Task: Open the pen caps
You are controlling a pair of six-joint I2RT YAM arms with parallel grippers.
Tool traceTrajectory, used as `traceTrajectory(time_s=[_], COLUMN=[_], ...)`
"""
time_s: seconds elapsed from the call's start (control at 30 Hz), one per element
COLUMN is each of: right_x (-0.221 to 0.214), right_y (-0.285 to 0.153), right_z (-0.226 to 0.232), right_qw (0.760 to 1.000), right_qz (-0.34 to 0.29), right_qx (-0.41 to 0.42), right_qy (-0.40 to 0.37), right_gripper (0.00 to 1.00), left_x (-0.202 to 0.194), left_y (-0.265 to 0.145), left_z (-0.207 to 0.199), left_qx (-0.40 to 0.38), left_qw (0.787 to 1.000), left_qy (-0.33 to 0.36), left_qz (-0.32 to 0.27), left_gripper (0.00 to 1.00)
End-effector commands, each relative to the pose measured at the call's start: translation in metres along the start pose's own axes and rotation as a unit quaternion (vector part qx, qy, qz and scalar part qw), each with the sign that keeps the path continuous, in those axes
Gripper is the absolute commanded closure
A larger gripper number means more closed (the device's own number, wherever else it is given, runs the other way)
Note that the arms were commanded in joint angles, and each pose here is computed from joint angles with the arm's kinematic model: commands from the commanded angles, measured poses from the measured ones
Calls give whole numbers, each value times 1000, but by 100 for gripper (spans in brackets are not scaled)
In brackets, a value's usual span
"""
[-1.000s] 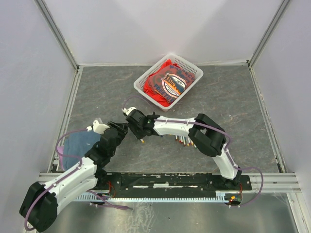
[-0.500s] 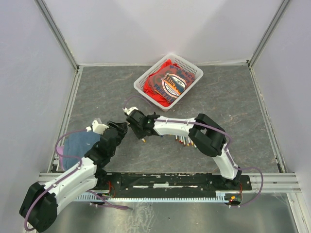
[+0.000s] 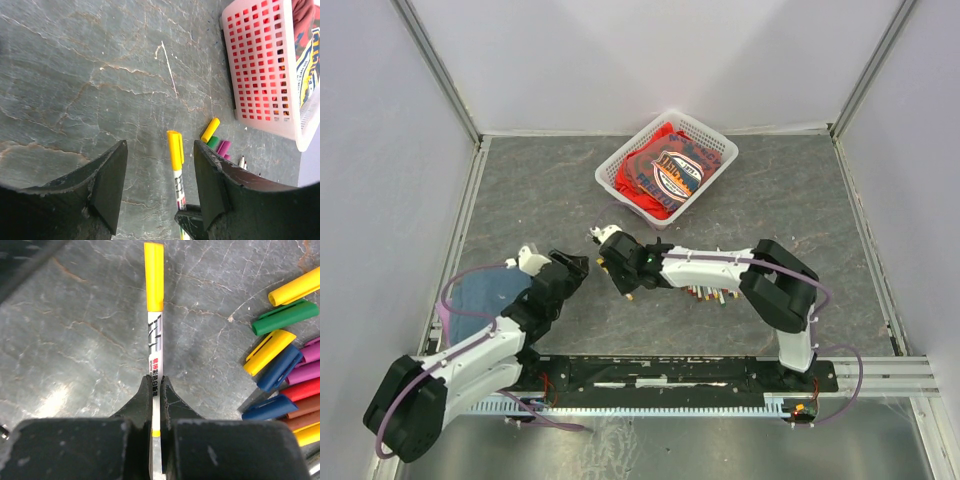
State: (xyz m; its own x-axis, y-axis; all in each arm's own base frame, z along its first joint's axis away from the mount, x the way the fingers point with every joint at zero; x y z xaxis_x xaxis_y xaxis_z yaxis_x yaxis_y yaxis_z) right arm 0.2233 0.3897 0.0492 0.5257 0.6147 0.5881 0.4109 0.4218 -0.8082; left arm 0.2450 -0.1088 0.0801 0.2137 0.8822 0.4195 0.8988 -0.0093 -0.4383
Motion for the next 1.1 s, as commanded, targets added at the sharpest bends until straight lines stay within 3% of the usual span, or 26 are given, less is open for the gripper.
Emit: traceTrajectory(time_s=[0.0,0.3,0.67,1.07], right_x=[36,47,52,56], right_y=[-34,-60,-64,-73], right_z=[16,26,17,14], right_qw=[995,983,971,961], right_qz=[-81,-117,-131,-141], right_qx=[53,127,176,209], right_qy=[21,55,98,111], right_gripper=[99,99,99,99], left_x=[-4,-13,-12,-19], left_y=[1,1,-2,2], left_z=[-40,-55,-59,-57], left_qx=[-67,-106,-130,-131], left_qw=[997,993,989,988], left_qy=[-16,-27,-37,-33], left_qz=[20,51,55,76], left_gripper=[37,38,67,62])
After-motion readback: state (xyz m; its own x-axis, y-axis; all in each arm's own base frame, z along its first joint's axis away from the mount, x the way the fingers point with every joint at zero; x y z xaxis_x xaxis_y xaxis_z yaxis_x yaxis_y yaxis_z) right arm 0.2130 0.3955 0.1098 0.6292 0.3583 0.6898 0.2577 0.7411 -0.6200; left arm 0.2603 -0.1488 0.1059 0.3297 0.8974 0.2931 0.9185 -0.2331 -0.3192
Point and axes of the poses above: each gripper's point midway between its finger pads, its own y axis out along the fingers, its own z axis along the line the jaws close on, x = y × z, the point moved 2 cm from there along -y, back along the fingers, and after that the axes turned 11 degrees about -y, right-handed, at the moved point
